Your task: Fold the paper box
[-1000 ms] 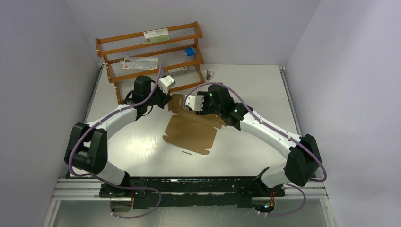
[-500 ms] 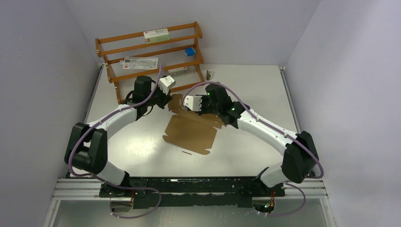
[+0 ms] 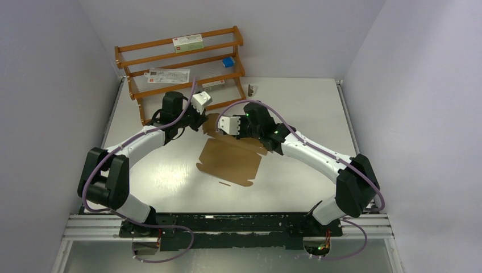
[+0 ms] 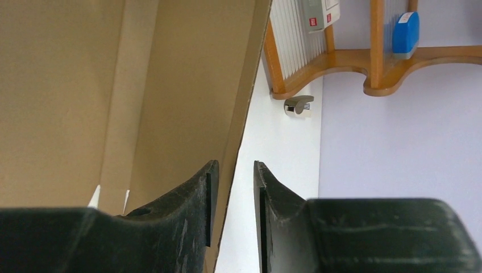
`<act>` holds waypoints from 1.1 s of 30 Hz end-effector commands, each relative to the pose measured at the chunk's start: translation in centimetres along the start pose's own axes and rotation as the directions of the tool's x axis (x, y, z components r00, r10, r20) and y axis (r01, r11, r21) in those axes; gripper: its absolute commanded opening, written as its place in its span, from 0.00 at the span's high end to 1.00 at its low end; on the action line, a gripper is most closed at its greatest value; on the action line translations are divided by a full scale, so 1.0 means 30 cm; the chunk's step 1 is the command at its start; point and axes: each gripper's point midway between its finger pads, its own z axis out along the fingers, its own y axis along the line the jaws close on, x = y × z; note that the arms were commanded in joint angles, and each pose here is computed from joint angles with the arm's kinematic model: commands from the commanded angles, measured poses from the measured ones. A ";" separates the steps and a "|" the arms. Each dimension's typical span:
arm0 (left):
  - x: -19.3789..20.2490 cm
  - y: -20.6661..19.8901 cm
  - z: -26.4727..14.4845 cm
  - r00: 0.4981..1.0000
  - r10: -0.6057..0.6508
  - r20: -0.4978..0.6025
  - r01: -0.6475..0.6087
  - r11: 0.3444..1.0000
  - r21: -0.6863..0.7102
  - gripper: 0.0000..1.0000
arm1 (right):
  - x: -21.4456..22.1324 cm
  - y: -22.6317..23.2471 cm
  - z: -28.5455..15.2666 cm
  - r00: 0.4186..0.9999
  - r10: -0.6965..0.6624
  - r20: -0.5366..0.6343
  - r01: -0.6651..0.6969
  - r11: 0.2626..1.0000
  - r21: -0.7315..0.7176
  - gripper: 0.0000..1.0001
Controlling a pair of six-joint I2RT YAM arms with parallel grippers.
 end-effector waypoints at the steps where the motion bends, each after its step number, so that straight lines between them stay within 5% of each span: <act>1: -0.044 -0.012 -0.013 0.999 0.032 0.028 -0.032 0.999 -0.004 0.95 | -0.009 -0.036 -0.006 1.000 -0.009 0.006 0.008 0.998 0.054 0.67; 10: -0.052 -0.016 -0.016 0.999 0.040 0.030 -0.040 0.999 -0.010 0.95 | 0.008 0.021 0.018 1.000 0.004 -0.011 -0.004 1.000 -0.025 0.71; 20: -0.052 -0.016 -0.017 0.999 0.039 0.027 -0.039 0.999 -0.018 0.95 | 0.022 0.036 0.008 0.999 0.000 -0.044 -0.003 0.998 -0.056 1.00; 27: -0.054 -0.016 -0.020 0.999 0.023 0.029 -0.022 0.999 -0.027 0.94 | 0.033 0.046 0.006 0.997 -0.033 -0.070 0.033 0.999 -0.003 1.00; 33: -0.054 -0.024 -0.030 0.998 -0.049 0.035 0.051 0.998 -0.046 0.85 | 0.020 0.013 -0.014 0.992 -0.107 -0.065 0.116 0.982 0.148 1.00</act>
